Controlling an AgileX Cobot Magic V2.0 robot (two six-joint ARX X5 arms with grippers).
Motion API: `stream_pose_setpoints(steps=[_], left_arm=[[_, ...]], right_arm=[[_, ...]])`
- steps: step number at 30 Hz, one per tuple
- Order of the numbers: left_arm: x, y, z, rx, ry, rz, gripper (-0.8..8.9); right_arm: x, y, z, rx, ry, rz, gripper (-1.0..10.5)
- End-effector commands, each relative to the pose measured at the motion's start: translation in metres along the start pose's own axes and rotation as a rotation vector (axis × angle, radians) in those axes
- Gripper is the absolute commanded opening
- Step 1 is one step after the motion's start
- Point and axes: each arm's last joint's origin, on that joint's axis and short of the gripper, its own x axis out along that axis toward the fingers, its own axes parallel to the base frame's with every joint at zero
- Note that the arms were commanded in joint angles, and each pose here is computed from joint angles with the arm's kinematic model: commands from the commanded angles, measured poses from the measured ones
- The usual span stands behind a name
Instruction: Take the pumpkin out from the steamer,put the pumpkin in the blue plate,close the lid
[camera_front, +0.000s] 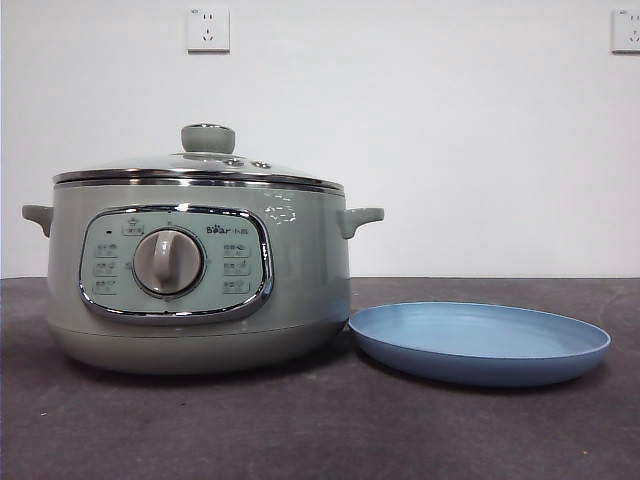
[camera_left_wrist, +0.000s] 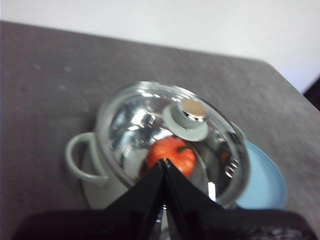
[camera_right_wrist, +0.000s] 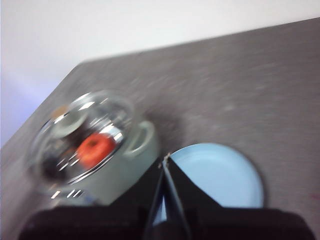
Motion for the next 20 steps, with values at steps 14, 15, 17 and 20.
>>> stream_pose_setpoints(steps=[14, 15, 17, 20], left_arm=[[0.008, -0.013, 0.033, 0.046, 0.074, -0.197, 4.45], [0.009, -0.013, 0.033, 0.046, 0.079, -0.196, 4.45], [0.014, -0.013, 0.033, 0.045, 0.090, -0.196, 4.45], [0.025, -0.012, 0.034, 0.040, 0.107, -0.181, 4.45]], right_arm=[[0.031, -0.006, 0.026, -0.036, 0.211, 0.175, 4.8], [0.032, -0.006, 0.026, -0.033, 0.214, 0.174, 5.2], [0.033, -0.007, 0.026, -0.032, 0.217, 0.174, 5.4], [0.033, -0.007, 0.026, -0.031, 0.217, 0.174, 5.4]])
